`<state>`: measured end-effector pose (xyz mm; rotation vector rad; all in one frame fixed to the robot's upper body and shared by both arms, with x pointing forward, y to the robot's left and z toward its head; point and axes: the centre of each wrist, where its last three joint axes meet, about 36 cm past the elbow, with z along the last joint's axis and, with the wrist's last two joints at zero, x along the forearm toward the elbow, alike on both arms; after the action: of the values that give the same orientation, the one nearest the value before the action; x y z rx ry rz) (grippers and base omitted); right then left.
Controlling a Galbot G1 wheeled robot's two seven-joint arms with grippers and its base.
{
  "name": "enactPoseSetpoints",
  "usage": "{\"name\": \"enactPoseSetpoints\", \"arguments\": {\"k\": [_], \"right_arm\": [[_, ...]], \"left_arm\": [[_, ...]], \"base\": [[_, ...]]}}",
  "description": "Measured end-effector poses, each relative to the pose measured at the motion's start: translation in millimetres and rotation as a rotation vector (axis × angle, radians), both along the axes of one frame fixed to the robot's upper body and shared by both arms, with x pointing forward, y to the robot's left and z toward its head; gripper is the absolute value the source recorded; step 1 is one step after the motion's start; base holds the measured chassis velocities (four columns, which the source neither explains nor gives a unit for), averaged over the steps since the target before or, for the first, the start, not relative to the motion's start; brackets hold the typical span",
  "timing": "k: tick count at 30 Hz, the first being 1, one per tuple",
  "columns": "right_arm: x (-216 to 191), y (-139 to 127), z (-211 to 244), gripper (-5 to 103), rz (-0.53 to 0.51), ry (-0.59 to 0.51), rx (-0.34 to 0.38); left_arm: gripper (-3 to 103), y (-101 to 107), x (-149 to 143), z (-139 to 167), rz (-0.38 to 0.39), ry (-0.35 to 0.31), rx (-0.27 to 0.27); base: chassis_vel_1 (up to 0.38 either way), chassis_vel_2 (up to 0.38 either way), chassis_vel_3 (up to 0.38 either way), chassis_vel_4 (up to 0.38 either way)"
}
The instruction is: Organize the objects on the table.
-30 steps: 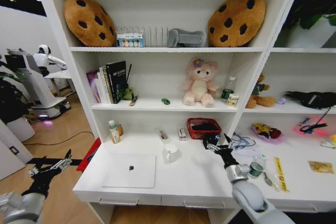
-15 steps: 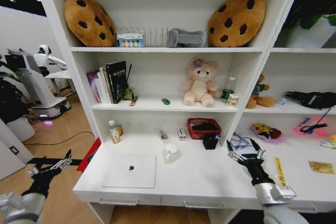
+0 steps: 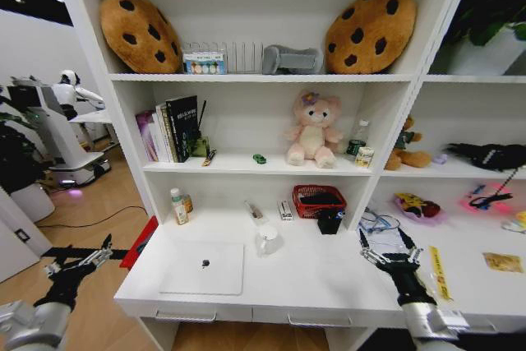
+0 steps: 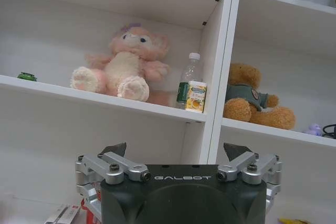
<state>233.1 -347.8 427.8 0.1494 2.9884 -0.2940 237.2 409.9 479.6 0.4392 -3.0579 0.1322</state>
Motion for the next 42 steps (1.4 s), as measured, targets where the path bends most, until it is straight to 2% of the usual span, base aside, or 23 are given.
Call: {"name": "enactPoseSetpoints", "arguments": {"k": [12,31,36,38,42], "right_arm": [[-6,6,-13,100,-0.002,0.018,0.013],[-4,15,-6,100,0.006,-0.002,0.048],[-7,23,-14,100,0.034,-0.034,0.081],[-16,43,-14,100,0.097,-0.023,0.153],[-25,64,-13,100,0.17,0.012,0.192]], "left_arm": [[100,0,0,0,0.0,0.0,0.0],[100,0,0,0,0.0,0.0,0.0],[100,0,0,0,0.0,0.0,0.0],[100,0,0,0,0.0,0.0,0.0],[100,0,0,0,0.0,0.0,0.0]], "base": [[-0.134,-0.145,0.136,0.124],[-0.216,-0.232,0.223,0.233],[-0.18,-0.205,0.218,0.208],[-0.09,-0.081,0.1,0.036],[-0.001,-0.025,0.002,0.009]]}}
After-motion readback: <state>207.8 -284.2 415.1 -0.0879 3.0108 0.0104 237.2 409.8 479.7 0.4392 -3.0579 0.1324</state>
